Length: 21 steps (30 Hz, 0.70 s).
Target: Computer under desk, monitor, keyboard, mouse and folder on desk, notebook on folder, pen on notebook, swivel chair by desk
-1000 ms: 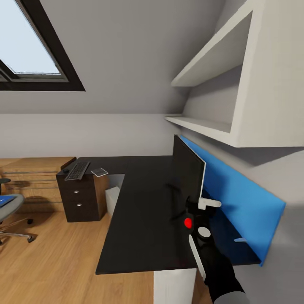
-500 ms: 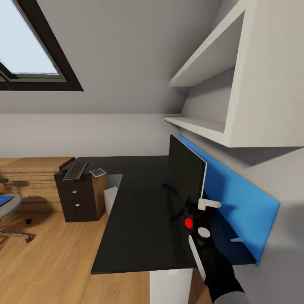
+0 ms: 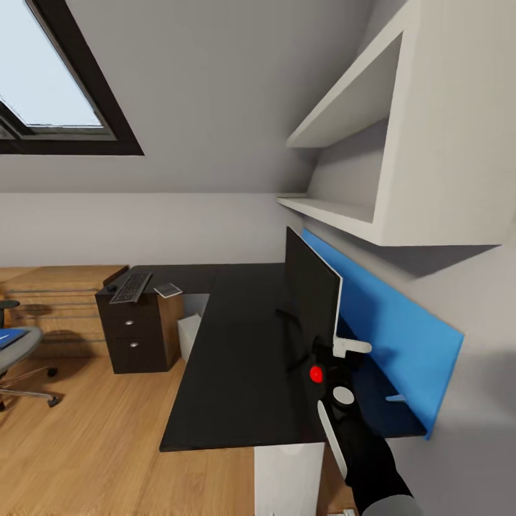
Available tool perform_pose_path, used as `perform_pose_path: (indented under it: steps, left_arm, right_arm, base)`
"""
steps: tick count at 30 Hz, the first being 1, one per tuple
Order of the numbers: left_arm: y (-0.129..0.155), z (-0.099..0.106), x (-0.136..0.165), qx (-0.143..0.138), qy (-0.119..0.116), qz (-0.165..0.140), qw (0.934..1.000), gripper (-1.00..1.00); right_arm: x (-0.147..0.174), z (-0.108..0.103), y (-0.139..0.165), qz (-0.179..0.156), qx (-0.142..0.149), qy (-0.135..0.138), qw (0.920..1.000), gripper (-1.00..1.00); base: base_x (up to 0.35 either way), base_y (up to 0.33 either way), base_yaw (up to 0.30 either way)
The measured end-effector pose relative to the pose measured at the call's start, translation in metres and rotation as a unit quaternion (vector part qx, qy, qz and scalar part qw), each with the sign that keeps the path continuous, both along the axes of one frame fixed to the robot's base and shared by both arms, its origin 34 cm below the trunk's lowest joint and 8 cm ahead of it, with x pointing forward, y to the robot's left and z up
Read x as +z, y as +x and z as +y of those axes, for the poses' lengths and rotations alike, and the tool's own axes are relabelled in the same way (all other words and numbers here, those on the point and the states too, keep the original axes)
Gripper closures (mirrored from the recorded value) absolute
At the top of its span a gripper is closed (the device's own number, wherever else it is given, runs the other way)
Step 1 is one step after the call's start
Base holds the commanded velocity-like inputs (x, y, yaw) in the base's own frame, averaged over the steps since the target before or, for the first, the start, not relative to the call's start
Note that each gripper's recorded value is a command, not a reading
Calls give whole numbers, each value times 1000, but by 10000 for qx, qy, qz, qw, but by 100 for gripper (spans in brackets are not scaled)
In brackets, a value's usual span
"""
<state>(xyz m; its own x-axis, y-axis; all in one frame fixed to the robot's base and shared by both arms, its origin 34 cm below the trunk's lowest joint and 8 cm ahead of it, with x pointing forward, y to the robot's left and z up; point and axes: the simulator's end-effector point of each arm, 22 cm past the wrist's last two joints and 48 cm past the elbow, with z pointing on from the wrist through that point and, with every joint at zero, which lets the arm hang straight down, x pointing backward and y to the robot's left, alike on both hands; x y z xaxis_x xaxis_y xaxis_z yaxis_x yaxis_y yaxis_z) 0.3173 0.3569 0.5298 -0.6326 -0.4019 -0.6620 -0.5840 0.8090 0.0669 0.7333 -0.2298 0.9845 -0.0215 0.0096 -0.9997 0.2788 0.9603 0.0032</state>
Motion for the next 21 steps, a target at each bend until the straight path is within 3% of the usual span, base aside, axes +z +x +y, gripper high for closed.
perform_pose_path:
  steps: [21]
  left_arm:
    - [0,0,0,5,1,1,10000,-100]
  right_arm:
    - [2,1,0,-61,9,1,10000,-100]
  base:
    - [-319,0,0]
